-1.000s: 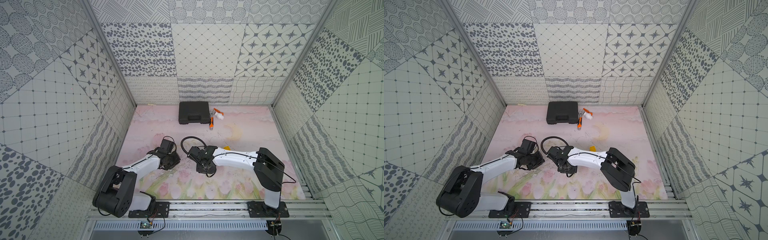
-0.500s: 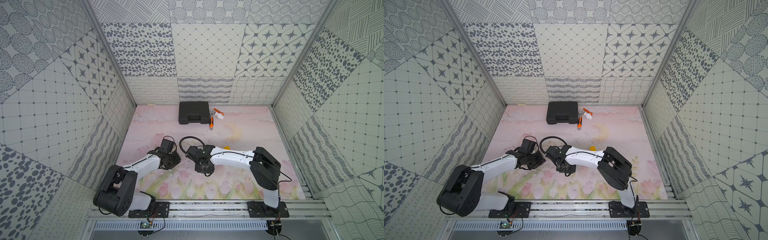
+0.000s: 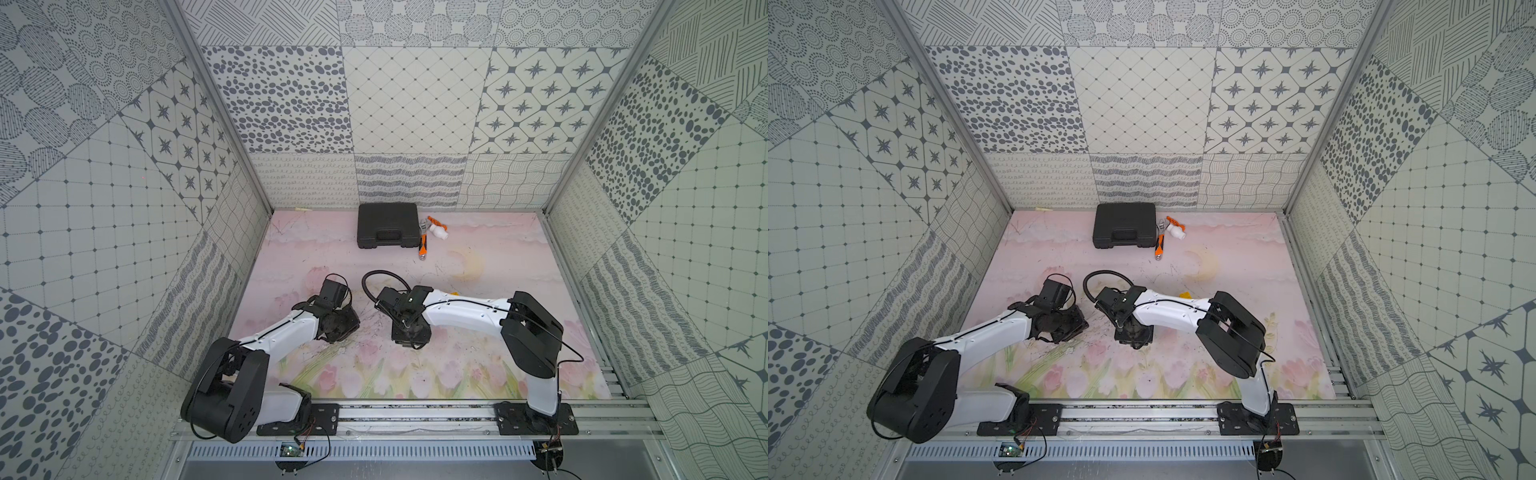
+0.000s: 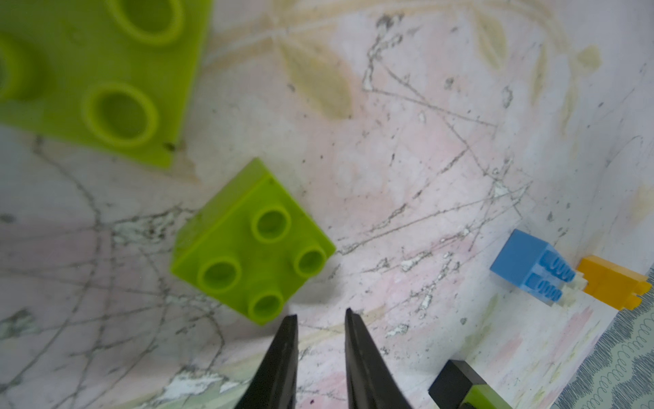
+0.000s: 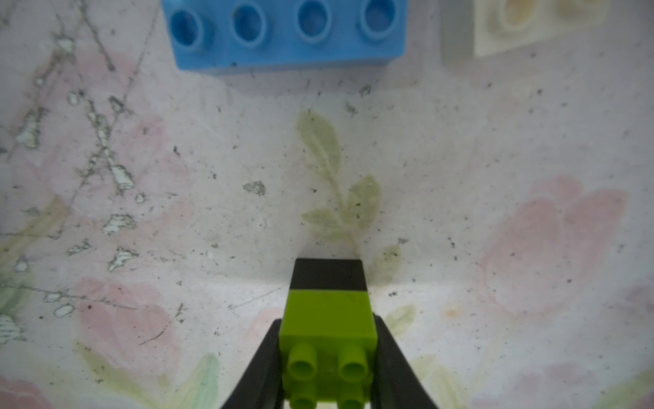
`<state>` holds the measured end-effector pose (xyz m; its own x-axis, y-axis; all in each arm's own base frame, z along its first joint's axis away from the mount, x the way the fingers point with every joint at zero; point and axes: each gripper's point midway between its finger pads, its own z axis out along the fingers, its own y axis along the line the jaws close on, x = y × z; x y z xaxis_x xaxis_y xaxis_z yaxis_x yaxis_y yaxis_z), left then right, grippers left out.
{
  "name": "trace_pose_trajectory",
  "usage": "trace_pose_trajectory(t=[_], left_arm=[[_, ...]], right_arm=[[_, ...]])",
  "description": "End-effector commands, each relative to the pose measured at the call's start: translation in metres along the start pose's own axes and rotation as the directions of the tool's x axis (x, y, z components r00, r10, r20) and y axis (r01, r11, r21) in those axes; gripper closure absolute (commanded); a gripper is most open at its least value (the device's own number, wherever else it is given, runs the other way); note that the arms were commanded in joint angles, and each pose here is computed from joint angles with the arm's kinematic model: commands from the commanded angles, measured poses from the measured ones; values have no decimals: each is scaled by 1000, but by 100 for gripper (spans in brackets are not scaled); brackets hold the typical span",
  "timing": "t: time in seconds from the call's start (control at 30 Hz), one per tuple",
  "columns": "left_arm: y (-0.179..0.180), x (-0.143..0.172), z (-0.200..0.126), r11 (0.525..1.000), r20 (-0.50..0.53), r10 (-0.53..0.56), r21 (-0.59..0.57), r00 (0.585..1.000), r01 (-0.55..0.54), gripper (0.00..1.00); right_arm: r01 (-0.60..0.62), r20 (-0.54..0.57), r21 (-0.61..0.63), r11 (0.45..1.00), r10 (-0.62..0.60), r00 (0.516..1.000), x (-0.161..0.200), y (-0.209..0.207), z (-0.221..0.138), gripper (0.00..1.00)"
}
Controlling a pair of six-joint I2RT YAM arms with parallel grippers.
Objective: Assemble the number 4 with lego
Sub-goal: Assemble the lego brick with the lego brick.
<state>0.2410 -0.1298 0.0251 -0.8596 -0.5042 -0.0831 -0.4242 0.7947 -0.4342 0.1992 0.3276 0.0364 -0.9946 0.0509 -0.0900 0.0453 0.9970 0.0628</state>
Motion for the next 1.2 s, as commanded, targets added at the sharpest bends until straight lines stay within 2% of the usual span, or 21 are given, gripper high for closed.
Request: trace_pose_trajectory(t=[0.0, 0.17, 0.33, 0.5, 0.57, 0.83, 0.97, 1.07, 1.17], left_arm=[[9, 3, -8, 999, -3, 8, -47, 1000, -8, 72], [8, 0, -14, 999, 5, 1, -38, 1000, -1, 72], [4, -3, -17, 1000, 16, -1, -24, 1000, 1, 71], [2, -4, -15, 1000, 13, -5, -17, 1000, 5, 71], [3, -4, -14, 1000, 12, -6, -23, 1000, 6, 71], [7, -5, -14, 999, 23, -11, -35, 1000, 12, 71], [7, -5, -15, 999, 26, -12, -35, 1000, 13, 71], [7, -6, -14, 999, 26, -14, -38, 1000, 15, 71], [6, -7, -14, 999, 25, -16, -39, 1000, 17, 71]], right_arm=[[21, -115, 114, 993, -8, 993, 22, -28, 39, 88], [101, -37, 143, 985, -96, 995, 7, -42, 2, 87], [133, 33, 190, 973, -141, 989, -1, -83, -28, 84], [92, 50, 157, 983, -101, 994, -10, -125, -22, 84], [86, 61, 148, 985, -96, 994, -15, -132, -17, 83], [87, -21, 132, 987, -85, 996, -10, -137, 5, 80], [72, -17, 136, 988, -70, 997, -8, -143, 1, 70], [66, -2, 138, 988, -66, 998, -9, -145, -3, 53], [67, 31, 132, 989, -72, 997, -13, -145, -12, 45]])
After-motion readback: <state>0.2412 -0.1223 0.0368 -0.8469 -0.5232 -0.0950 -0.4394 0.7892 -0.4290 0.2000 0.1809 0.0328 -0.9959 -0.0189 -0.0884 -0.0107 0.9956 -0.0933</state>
